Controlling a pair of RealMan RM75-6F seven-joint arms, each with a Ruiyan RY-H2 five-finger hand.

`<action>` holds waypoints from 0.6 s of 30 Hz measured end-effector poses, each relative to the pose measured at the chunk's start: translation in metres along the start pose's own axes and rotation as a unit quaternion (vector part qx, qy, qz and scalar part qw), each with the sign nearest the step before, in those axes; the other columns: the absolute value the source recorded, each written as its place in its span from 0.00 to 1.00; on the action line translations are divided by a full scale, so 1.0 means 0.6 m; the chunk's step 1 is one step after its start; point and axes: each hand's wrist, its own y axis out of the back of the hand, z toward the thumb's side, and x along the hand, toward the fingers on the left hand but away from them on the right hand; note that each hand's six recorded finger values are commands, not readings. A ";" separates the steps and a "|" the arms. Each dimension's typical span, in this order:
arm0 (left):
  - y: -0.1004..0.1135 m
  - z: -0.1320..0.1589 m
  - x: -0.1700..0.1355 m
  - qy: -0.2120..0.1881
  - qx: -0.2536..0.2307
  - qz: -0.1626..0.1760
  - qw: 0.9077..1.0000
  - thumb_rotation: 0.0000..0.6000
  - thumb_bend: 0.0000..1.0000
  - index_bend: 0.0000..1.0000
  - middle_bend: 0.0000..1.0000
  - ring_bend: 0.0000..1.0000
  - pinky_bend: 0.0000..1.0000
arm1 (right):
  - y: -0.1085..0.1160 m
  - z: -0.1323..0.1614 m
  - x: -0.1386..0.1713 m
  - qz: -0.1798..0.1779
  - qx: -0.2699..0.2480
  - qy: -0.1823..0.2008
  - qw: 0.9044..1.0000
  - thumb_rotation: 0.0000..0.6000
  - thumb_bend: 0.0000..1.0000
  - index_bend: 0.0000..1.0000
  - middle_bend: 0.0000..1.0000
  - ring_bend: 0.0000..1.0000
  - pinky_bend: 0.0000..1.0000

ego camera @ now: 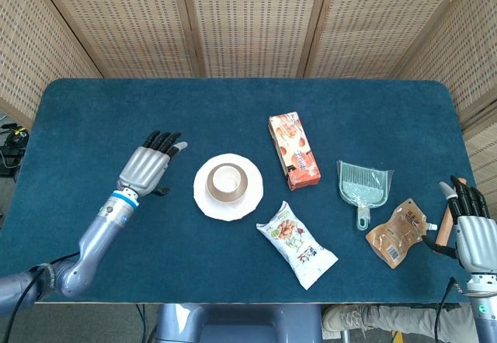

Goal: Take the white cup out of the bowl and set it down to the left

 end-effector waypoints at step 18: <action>-0.035 0.178 0.137 -0.037 0.022 -0.051 0.998 1.00 0.14 0.23 0.00 0.00 0.00 | 0.027 -0.043 -0.009 -0.016 -0.037 -0.031 0.999 1.00 0.13 0.10 0.00 0.00 0.05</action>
